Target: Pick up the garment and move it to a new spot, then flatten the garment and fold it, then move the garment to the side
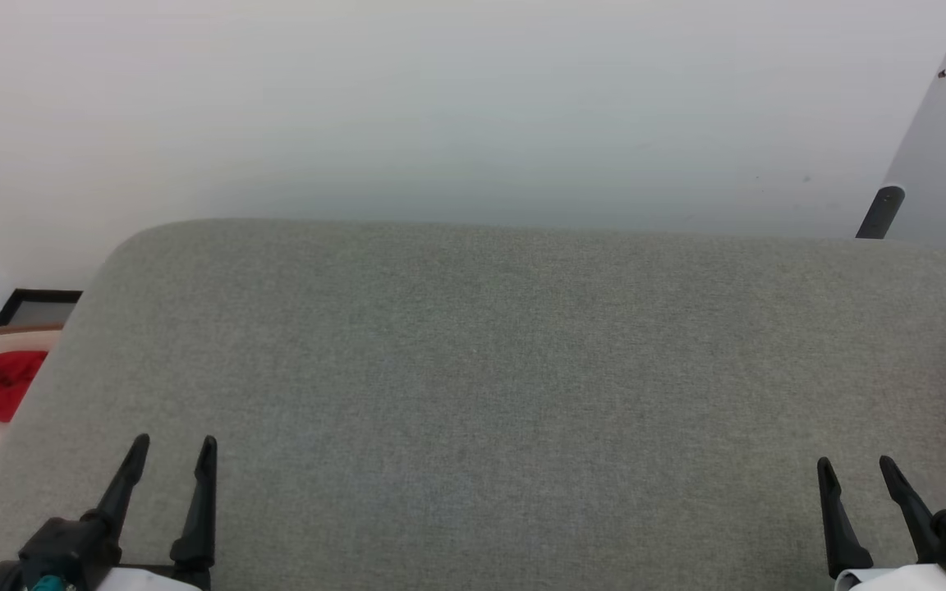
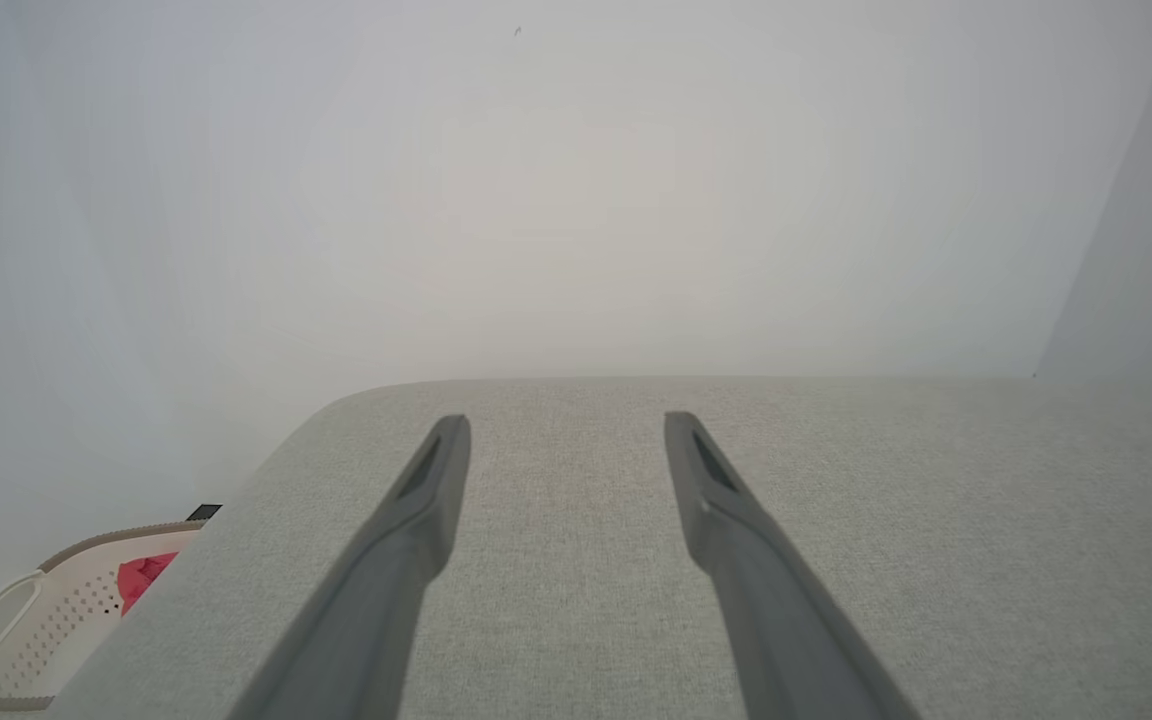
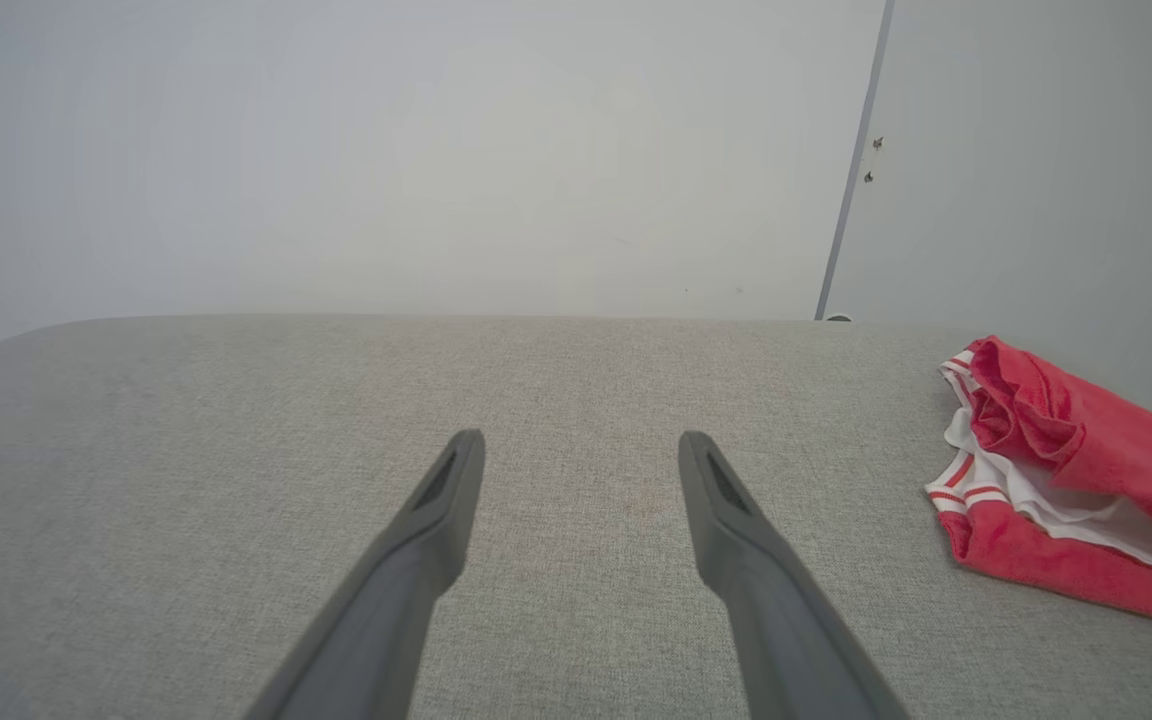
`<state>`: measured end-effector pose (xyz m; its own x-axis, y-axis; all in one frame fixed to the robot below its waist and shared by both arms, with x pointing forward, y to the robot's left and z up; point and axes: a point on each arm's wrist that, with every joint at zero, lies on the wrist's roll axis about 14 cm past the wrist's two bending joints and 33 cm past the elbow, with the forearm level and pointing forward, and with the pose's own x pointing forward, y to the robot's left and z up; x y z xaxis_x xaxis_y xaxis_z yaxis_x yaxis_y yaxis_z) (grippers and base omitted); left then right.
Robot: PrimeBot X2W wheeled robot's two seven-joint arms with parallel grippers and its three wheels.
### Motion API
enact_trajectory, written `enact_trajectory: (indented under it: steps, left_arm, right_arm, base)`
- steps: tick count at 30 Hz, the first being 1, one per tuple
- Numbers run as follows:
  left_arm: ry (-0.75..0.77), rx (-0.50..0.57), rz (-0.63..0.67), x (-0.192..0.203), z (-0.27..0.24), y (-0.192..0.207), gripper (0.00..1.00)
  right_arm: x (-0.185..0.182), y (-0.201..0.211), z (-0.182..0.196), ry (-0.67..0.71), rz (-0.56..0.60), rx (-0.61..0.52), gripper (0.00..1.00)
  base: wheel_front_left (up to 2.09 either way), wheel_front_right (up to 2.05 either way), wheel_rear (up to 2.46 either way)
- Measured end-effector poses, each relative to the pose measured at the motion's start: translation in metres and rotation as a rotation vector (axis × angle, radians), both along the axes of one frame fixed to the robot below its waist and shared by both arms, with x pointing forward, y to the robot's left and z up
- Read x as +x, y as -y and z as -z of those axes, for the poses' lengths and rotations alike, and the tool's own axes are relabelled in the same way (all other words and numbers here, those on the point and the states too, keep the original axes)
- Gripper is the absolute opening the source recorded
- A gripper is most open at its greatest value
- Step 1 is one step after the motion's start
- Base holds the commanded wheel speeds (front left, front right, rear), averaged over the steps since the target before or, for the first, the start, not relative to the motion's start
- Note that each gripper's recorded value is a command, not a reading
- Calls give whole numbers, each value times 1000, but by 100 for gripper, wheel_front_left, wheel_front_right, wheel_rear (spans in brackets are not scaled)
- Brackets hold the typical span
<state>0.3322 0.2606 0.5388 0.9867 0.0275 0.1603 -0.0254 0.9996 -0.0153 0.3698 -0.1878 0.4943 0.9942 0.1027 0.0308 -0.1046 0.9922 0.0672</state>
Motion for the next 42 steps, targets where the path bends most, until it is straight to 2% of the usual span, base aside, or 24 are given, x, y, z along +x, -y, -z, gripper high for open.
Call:
enact_trajectory:
  steps: [15,16,23,42]
  left_arm:
    - [19,4,11,1,-6,3,100]
    - [17,0,12,1,-5,4,0]
    - [-85,-71,6,-8,31,14,0]
    - [-109,-428,-25,3,37,13,0]
  right_arm:
    - [-9,-4,11,-34,4,25,100]
    - [-10,-5,12,-36,5,26,0]
    - [-21,-6,40,-132,18,56,0]
    - [-14,3,35,-164,100,394,0]
  base:
    - [0,0,0]
    - [0,0,0]
    - [0,0,0]
    - [0,0,0]
